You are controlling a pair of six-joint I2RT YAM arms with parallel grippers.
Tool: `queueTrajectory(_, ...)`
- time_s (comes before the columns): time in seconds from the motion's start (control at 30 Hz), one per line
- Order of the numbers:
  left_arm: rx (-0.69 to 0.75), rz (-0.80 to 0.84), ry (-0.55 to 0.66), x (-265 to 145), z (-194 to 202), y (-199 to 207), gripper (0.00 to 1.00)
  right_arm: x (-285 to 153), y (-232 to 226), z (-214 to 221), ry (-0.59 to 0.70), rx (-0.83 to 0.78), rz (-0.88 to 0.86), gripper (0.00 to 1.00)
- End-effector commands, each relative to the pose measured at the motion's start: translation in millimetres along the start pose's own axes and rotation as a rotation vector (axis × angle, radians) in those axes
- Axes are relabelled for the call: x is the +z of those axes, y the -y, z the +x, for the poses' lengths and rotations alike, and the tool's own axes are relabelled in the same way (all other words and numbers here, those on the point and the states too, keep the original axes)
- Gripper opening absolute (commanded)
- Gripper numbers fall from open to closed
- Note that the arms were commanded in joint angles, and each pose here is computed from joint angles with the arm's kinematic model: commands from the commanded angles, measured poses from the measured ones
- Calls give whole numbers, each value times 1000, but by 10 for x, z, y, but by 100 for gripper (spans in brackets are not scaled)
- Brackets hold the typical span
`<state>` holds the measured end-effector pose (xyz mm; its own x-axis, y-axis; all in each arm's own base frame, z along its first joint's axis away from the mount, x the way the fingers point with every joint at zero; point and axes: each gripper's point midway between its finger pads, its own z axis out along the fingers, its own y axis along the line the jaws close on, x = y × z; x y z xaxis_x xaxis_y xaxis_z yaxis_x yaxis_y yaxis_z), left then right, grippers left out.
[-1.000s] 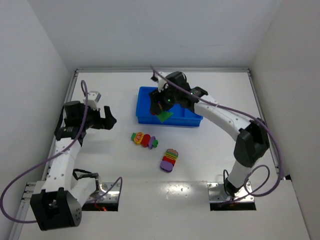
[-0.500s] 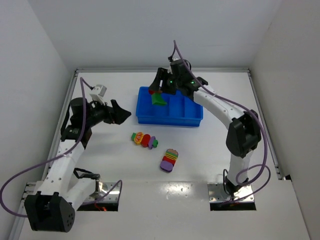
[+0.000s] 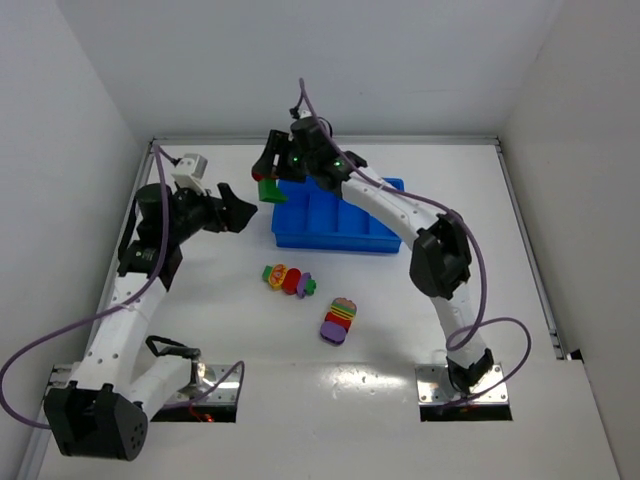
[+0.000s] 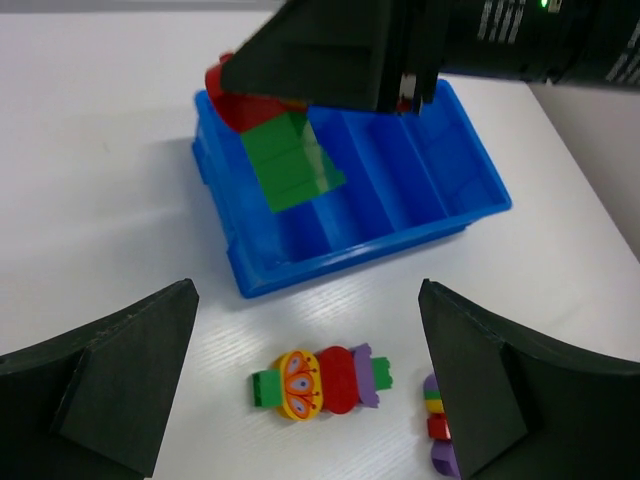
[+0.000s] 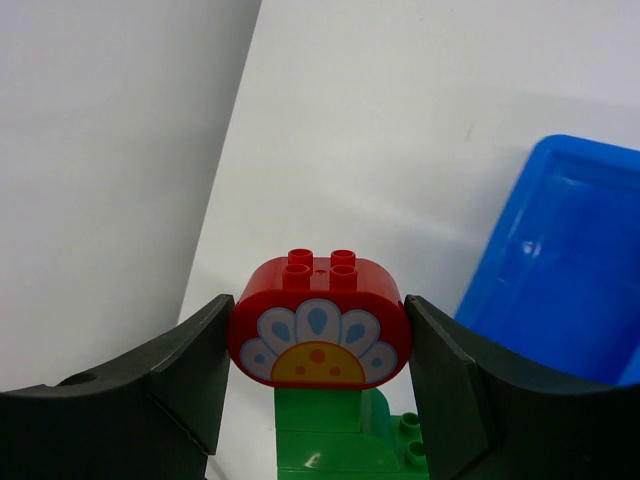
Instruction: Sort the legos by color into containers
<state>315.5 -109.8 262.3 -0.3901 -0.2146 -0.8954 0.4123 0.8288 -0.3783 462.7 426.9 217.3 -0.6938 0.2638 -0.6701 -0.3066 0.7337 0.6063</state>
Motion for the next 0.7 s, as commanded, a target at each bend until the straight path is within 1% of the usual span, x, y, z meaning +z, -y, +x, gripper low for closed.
queueTrajectory(0.0, 34, -100, 31, -65, -183, -220, 100, 60, -422, -124, 67, 4, -87, 0)
queueTrajectory(0.07, 37, -93, 16, -49, -168, -218, 100, 114, -472, -63, 60, 0, -96, 0)
queueTrajectory(0.17, 28, -121, -24, -27, -121, -333, 100, 233, -548, -60, 71, -5, -117, 0)
queueTrajectory(0.2, 10, -146, -46, -32, -63, -401, 100, 231, -659, -77, 80, -9, -139, 0)
queueTrajectory(0.23, 3, -169, -37, -62, -87, -480, 100, 258, -681, -102, 92, -10, -149, 0)
queueTrajectory(0.27, -22, -172, -67, -38, -12, -546, 100, 279, -722, -54, 86, -13, -156, 0)
queueTrajectory(0.33, -53, -122, -94, -37, 21, -535, 100, 302, -792, -103, 105, -15, -187, 0)
queueTrajectory(0.37, -73, -116, -99, -58, 10, -582, 100, 339, -775, -45, 87, -6, -191, 0)
queueTrajectory(0.4, -102, -83, -129, -39, 82, -576, 100, 337, -793, -64, 95, -6, -198, 0)
queueTrajectory(0.43, -107, -76, -127, -53, 73, -583, 100, 367, -816, 27, 76, -10, -205, 0)
queueTrajectory(0.47, -121, -84, -129, -58, 82, -646, 100, 365, -835, 11, 82, -1, -211, 0)
queueTrajectory(0.57, -88, -46, -119, -77, 47, -631, 96, 359, -861, 6, 82, -2, -224, 0)
queueTrajectory(0.67, -79, -14, -114, -65, 29, -619, 89, 390, -845, 56, 67, 6, -226, 0)
